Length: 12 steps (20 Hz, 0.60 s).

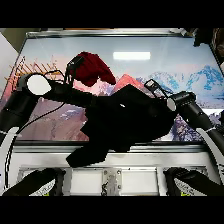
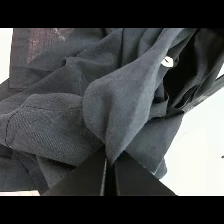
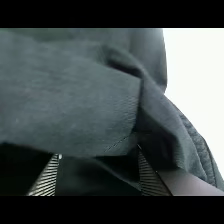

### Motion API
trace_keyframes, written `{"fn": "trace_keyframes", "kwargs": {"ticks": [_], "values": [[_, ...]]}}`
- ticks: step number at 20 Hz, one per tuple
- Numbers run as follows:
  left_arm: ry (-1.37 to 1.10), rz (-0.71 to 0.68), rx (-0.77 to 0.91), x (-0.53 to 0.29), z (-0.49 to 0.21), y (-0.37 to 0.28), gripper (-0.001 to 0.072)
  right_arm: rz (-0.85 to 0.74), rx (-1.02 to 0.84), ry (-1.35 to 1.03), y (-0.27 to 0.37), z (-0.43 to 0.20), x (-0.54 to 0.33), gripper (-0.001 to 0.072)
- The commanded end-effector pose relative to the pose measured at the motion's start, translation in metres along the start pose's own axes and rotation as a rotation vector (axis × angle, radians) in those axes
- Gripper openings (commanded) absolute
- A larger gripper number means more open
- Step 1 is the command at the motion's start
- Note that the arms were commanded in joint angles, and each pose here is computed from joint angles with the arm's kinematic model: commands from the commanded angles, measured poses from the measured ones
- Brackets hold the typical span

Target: Fold the clothes and pants, and hang the long-sleeved shirts on hangers.

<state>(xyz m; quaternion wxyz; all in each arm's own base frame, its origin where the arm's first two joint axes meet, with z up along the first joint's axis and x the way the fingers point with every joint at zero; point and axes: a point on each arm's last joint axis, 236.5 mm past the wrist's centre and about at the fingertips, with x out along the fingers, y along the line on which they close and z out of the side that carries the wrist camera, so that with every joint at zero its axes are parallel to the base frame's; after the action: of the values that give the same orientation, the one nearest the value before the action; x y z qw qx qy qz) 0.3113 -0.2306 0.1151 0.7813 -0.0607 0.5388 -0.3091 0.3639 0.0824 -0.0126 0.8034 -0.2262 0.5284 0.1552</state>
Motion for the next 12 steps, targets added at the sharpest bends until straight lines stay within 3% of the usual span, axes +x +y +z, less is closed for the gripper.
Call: {"fn": "trace_keyframes", "kwargs": {"ticks": [1, 6, 8, 11, 12], "values": [[-0.002, 0.001, -0.001, -0.001, 0.0, 0.0, 0.0018, -0.04, 0.101, -0.066, -0.01, 0.016, 0.002, 0.0507], [0.0, 0.001, -0.001, -0.001, 0.0, 0.0, 0.0018, -0.051, 0.103, -0.116, -0.014, 0.027, 0.001, 0.0489], [0.0, 0.001, -0.001, -0.001, 0.0, 0.0, 0.0018, -0.067, 0.09, -0.114, -0.017, 0.027, 0.0, 0.0186], [0.001, 0.001, 0.0, -0.001, 0.0, 0.001, 0.0018, -0.075, 0.091, -0.149, -0.02, 0.035, -0.001, 0.0158], [0.002, 0.002, 0.0, -0.001, -0.001, 0.001, 0.0018, -0.075, 0.103, -0.155, -0.02, 0.036, -0.001, 0.0041]]}}
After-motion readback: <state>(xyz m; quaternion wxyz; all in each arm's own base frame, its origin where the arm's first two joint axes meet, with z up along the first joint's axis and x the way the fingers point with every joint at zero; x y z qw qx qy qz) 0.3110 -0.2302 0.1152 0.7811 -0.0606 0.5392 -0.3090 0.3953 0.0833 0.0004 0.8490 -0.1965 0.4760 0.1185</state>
